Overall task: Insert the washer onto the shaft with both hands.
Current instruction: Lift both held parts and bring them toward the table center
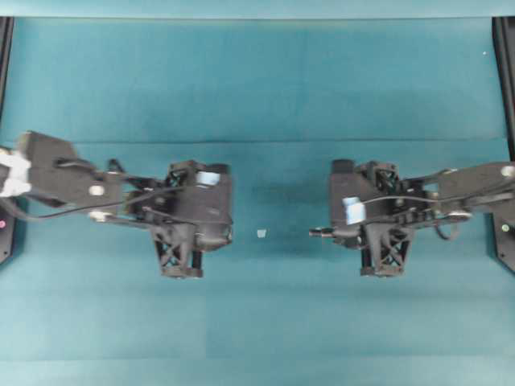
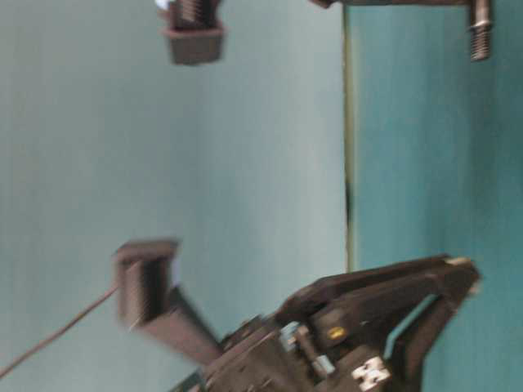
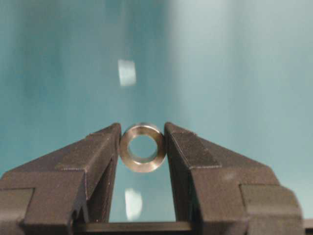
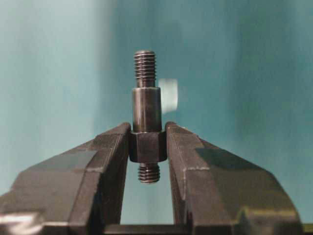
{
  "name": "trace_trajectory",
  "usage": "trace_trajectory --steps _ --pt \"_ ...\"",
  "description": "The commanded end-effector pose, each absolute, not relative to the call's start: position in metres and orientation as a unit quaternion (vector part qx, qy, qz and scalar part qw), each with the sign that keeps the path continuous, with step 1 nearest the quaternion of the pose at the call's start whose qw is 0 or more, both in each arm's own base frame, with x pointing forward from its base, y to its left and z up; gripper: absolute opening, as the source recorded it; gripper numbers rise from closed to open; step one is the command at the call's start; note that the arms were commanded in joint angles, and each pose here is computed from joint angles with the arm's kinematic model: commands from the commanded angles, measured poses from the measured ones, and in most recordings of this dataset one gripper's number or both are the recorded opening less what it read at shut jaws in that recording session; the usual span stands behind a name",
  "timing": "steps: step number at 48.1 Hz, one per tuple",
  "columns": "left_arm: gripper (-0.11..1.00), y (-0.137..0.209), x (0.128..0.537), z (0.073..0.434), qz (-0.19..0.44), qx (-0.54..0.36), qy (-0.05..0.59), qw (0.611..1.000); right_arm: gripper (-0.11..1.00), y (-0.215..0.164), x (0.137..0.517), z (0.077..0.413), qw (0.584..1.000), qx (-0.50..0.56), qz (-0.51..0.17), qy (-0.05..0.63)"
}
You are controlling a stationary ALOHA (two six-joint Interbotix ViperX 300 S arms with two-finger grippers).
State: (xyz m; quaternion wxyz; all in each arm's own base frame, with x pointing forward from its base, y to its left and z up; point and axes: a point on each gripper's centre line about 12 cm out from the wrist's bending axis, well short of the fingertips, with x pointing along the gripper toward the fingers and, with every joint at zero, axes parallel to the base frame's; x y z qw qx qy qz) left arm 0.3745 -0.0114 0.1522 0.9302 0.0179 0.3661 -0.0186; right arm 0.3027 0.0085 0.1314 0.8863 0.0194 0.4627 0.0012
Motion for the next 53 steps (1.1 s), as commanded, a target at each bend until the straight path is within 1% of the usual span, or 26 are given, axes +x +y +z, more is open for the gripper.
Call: trace_trajectory --steps 1,4,13,26,34,53 --pt "0.37 -0.011 0.371 0.167 -0.017 0.012 0.308 0.951 0.00 0.009 0.303 0.141 0.906 0.025 0.000 0.424" --pt "0.37 -0.011 0.367 0.171 -0.017 0.011 0.284 0.959 0.00 0.009 0.300 0.143 0.913 0.024 0.001 0.408" --pt "0.37 -0.011 0.359 0.175 -0.018 0.010 0.241 0.970 0.00 0.009 0.294 0.144 0.926 0.024 0.002 0.377" --pt "0.37 -0.011 0.364 0.183 -0.019 0.007 0.187 0.982 0.00 0.012 0.294 0.147 0.946 0.034 0.004 0.324" --pt "0.37 -0.012 0.368 0.187 -0.018 -0.001 0.157 0.987 0.00 0.014 0.293 0.147 0.952 0.044 0.002 0.303" --pt "0.37 -0.013 0.371 0.187 -0.017 -0.018 0.135 0.991 0.00 0.015 0.294 0.149 0.958 0.043 0.003 0.284"
